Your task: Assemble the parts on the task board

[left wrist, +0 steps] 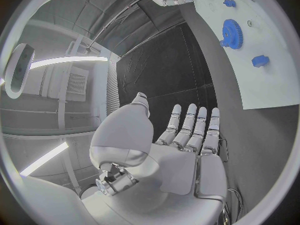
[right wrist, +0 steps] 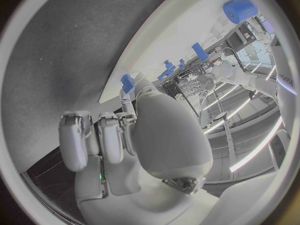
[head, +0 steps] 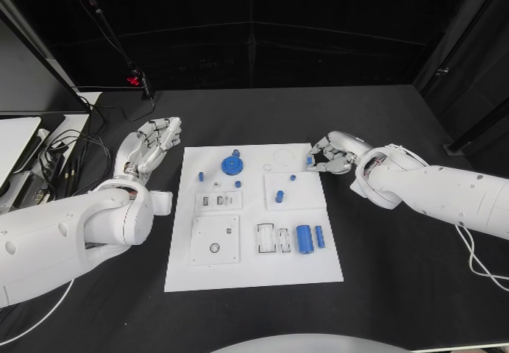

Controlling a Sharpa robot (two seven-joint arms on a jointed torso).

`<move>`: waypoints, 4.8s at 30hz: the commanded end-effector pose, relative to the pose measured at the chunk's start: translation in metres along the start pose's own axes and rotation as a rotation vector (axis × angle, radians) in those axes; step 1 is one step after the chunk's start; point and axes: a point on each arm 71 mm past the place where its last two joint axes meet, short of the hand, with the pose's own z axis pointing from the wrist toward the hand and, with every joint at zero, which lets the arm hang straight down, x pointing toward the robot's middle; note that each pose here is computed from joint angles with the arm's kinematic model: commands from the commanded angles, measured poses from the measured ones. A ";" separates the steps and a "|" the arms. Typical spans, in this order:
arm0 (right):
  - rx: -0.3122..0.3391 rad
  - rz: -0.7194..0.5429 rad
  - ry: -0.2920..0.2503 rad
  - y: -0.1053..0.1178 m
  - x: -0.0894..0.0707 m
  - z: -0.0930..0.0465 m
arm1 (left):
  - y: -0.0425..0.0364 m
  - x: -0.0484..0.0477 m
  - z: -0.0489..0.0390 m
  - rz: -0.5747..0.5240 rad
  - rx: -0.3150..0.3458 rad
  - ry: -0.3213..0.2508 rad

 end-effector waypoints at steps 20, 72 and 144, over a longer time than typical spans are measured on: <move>-0.129 -0.009 -0.154 0.020 -0.008 -0.002 | -0.0206 -0.0009 -0.0023 0.000 0.287 0.006; -0.228 -0.005 0.105 0.210 0.088 0.011 | -0.0204 0.0021 -0.0003 0.003 0.286 0.006; -0.193 -0.008 0.125 0.204 0.109 0.009 | -0.0189 0.0006 0.0010 0.006 0.281 0.004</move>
